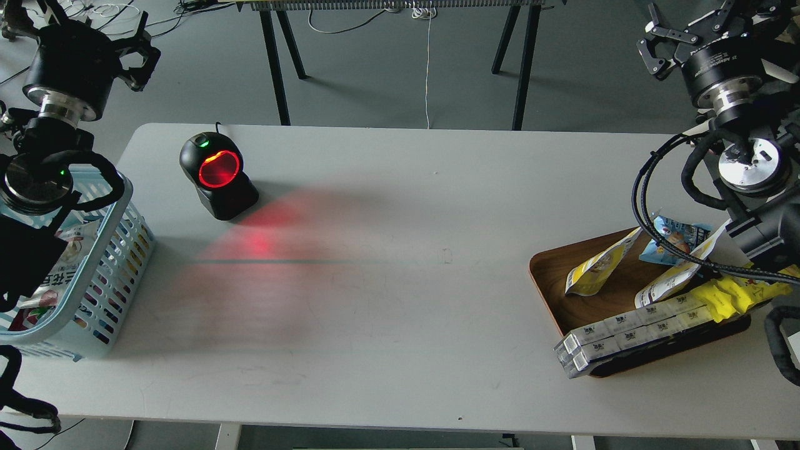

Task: Scan snack and place in basket
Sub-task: 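Move the right gripper over the wooden tray toward the yellow snack pouch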

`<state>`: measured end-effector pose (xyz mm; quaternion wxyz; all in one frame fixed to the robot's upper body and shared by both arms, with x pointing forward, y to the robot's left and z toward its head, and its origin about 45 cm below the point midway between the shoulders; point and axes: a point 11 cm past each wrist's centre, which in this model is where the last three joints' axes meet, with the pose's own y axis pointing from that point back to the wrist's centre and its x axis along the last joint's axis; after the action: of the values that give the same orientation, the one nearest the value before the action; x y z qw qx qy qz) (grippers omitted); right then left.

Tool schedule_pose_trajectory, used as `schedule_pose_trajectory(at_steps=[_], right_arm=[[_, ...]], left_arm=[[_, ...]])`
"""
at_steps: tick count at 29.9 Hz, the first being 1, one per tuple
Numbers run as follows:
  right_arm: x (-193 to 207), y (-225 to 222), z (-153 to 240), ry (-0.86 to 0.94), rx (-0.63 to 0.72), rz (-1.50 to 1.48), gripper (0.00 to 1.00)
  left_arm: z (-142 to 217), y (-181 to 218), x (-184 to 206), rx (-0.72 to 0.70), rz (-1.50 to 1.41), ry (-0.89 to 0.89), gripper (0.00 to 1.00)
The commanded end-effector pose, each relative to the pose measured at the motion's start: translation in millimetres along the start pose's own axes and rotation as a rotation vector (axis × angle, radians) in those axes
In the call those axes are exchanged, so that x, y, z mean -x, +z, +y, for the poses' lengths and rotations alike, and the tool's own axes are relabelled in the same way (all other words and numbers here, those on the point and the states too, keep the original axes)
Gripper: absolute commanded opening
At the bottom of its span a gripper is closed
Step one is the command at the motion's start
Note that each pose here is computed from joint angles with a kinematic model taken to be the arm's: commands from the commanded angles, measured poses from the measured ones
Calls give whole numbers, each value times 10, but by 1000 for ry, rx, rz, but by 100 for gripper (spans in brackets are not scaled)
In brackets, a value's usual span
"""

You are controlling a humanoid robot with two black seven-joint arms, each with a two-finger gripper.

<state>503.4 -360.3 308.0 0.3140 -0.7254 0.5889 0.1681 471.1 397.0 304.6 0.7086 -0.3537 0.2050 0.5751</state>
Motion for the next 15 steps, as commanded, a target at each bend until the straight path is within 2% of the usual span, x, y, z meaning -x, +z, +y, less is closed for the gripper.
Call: schedule_pose_trajectory(at_steps=[1,9,12,15], right_arm=[[7,28,-6,-1,25,0,100],[40,1,-19,-24,54,59,100],[183,-286,-146,-79,76,195,100],[433,-325,-243,-167,138,316,100]], left_arm=[[-8,-63,18,-1,12,-3,100],[-15,-41,23,-3,8,-5,100],[-18,-23,25,-1,6,-5,100],[-15,-20,29,-4,5,-7,100]])
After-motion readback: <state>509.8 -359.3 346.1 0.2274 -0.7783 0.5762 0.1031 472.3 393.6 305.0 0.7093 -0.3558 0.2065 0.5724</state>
